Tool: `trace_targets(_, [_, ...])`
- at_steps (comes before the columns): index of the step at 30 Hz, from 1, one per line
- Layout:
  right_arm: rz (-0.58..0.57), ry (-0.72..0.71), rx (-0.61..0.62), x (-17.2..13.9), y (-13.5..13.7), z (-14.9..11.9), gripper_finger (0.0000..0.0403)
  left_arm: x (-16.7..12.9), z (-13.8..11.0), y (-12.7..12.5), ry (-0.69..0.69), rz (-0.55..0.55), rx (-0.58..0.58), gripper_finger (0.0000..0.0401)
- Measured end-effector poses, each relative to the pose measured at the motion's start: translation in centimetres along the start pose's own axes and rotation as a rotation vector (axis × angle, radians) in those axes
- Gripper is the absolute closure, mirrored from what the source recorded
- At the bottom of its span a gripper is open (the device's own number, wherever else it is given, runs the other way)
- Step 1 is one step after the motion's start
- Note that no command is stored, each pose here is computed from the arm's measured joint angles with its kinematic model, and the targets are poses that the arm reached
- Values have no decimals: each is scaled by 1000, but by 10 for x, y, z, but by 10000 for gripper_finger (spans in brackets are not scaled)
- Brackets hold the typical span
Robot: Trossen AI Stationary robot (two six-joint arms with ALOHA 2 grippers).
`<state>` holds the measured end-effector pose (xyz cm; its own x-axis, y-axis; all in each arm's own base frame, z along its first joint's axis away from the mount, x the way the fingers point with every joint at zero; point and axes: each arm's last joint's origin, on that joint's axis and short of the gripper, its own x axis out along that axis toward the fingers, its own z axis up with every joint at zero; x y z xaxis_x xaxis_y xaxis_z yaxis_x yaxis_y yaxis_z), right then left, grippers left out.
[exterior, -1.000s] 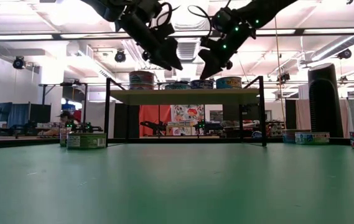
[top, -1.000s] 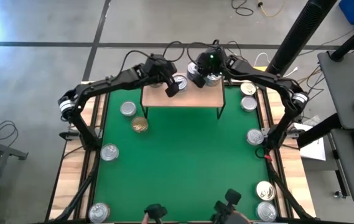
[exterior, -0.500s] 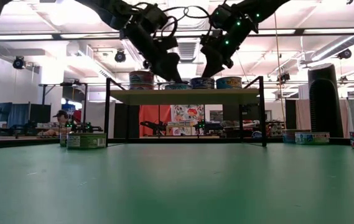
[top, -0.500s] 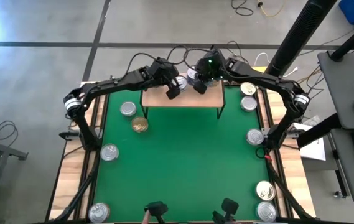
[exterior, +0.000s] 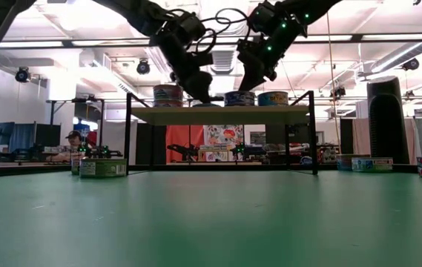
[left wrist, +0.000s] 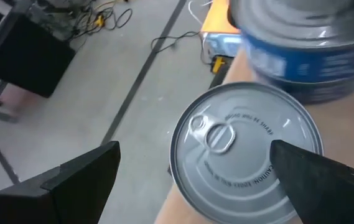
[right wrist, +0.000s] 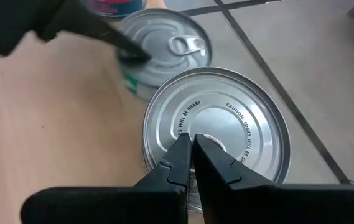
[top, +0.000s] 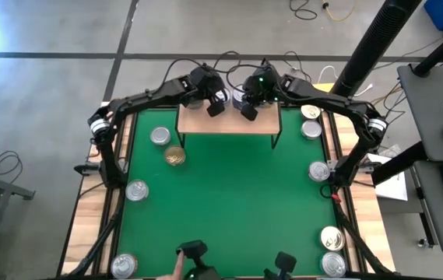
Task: Stack canned seafood by type on shelf
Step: Put the green blue tuna can on the shelf
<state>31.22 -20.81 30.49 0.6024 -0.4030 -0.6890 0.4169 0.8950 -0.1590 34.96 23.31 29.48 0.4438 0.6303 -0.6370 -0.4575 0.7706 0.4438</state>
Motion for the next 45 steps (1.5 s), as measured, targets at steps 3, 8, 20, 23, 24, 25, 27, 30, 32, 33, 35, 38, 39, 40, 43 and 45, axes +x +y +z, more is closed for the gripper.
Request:
trace_targets(3, [6,1,-6,0,2,0,390,1,-2,6,14,7,-13,1])
trace_targets(8, [10,1,-23,-2,4,0,390,2,-4,7,26,7,-29,1])
trace_targets(20, [10,-3,-34,-3,4,1,390,-3,-3,-7,47,-39,-22,1])
trace_targets(23, [8,-8,-34,-3,4,1,390,-4,-3,-8,49,-45,-18,1])
trace_targets(24, [8,-9,-34,-3,4,1,390,-4,-2,-8,50,-47,-18,1])
trace_targets(25, [7,-9,-34,-3,4,1,390,-4,-2,-8,50,-47,-18,1])
trace_targets(27, [-14,-4,-39,-3,3,1,390,-5,-2,-8,51,-48,-18,1])
trace_targets(30, [-98,17,-58,-4,1,1,390,-7,-2,-7,55,-52,-15,1])
trace_targets(32, [-124,24,-55,-3,-2,0,390,-8,-2,-7,54,-49,-16,1])
trace_targets(33, [-126,23,-54,-3,-3,0,390,-9,-2,-7,54,-49,-16,1])
trace_targets(35, [-129,19,-52,-3,-4,0,390,-10,-2,-6,50,-47,-17,1])
trace_targets(38, [-135,9,-50,-1,-4,1,390,-15,0,-6,37,-41,-32,1])
trace_targets(39, [-137,1,-50,1,-4,2,390,-18,0,-6,31,-41,-40,1])
trace_targets(40, [-137,-6,-49,2,-4,2,390,-21,2,-7,24,-42,-46,1])
trace_targets(43, [-116,-19,-47,7,-4,3,390,-34,7,-8,-15,-43,-56,1])
trace_targets(45, [-92,-24,-38,9,-3,3,390,-41,10,-9,-37,-44,-56,1])
